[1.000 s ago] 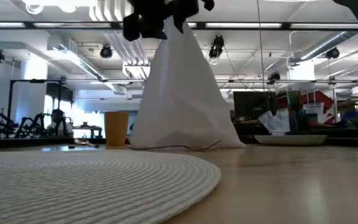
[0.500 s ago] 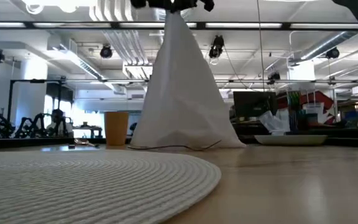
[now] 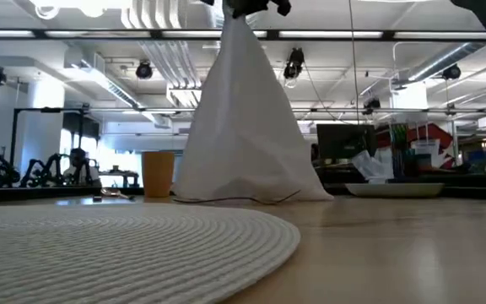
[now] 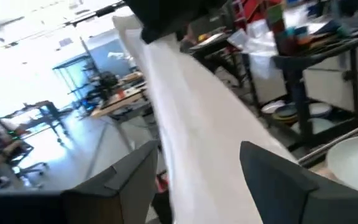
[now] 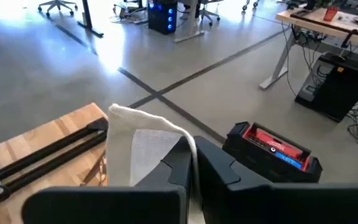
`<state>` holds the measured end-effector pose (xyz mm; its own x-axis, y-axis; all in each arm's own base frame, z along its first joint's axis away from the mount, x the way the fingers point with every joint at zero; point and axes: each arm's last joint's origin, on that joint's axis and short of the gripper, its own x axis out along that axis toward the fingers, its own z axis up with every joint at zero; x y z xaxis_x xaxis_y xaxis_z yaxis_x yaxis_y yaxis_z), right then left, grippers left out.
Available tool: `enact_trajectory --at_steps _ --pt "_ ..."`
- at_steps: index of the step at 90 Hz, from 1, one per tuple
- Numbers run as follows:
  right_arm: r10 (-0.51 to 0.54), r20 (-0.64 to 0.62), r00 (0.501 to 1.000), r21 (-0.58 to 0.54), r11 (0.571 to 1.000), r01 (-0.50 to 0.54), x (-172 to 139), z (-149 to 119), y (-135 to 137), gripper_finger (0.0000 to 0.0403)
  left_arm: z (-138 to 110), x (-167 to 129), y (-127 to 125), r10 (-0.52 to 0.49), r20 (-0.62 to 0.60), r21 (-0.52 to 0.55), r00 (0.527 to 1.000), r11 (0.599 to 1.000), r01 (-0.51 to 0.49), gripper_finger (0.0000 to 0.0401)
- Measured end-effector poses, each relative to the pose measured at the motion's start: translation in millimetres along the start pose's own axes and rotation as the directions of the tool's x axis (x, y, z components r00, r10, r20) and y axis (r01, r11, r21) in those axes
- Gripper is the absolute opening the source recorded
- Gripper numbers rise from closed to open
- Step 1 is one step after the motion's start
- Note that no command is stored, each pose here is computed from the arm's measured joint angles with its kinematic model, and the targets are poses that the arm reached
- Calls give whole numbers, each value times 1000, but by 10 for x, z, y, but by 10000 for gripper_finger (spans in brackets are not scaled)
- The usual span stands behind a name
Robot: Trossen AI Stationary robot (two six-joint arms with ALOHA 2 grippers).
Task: Set table place
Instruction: Fold the white napkin
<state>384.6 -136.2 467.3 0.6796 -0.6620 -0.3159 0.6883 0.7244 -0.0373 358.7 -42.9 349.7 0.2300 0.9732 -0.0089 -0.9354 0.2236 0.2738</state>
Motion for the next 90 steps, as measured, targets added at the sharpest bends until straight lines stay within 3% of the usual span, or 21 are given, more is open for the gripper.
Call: enact_trajectory --at_steps 52,75,90 --pt "20 2 1000 -1 1000 -20 -4 5 5 0 -406 391 158 47 -43 -112 998 992 -52 204" --pt "22 9 1000 0 1000 -22 -5 14 5 0 -592 542 216 -68 -84 -191 994 980 51 183" --pt "19 11 1000 -6 1000 -18 -1 17 -5 0 -712 619 232 -57 -104 -171 993 985 38 175"
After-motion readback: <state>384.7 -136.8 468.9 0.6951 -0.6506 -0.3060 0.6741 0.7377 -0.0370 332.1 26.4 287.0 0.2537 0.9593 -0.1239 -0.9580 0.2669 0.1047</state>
